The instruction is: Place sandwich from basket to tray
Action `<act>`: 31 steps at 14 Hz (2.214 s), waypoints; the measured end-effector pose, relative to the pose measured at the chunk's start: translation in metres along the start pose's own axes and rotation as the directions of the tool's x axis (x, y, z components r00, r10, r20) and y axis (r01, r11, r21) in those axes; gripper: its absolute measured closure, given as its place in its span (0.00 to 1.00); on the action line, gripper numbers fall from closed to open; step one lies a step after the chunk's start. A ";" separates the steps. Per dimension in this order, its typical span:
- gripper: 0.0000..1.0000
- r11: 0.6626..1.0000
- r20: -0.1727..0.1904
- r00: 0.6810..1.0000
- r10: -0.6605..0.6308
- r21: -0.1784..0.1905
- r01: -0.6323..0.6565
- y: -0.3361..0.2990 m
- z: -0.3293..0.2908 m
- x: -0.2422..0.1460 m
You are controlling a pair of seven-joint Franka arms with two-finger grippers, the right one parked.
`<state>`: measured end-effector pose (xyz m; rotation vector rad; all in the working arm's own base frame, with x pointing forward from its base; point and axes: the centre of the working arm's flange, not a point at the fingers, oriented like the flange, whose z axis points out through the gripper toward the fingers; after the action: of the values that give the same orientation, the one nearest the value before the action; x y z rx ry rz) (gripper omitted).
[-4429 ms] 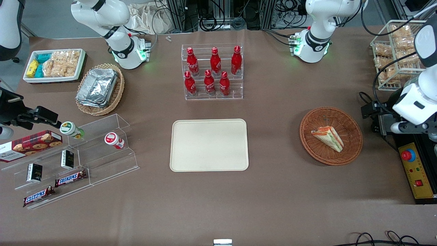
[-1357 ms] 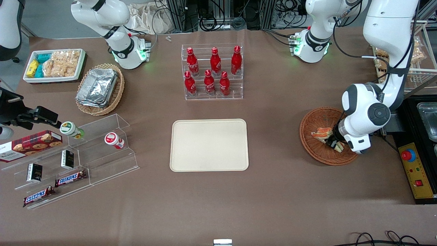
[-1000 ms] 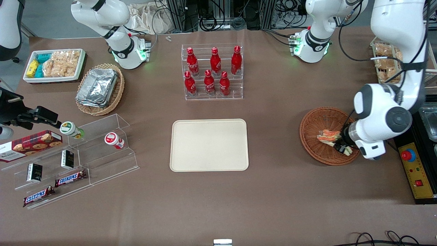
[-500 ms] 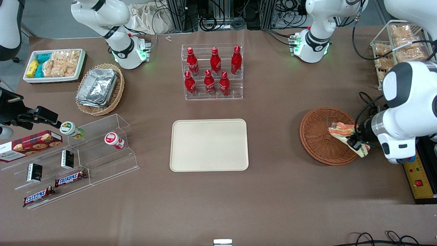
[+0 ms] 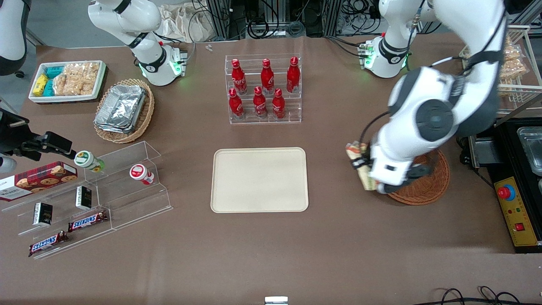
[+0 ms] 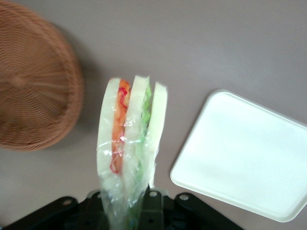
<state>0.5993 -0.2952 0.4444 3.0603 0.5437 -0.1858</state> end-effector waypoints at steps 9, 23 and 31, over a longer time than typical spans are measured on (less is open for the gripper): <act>0.81 0.943 -0.001 0.946 0.324 0.080 -0.322 0.123 0.220 -0.075; 0.10 0.947 -0.048 0.946 0.321 0.033 -0.320 0.130 0.210 -0.047; 0.00 0.994 -0.243 0.965 0.095 -0.034 -0.106 0.027 0.005 0.057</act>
<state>0.6615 -0.3010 0.4330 3.0728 0.3926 0.2019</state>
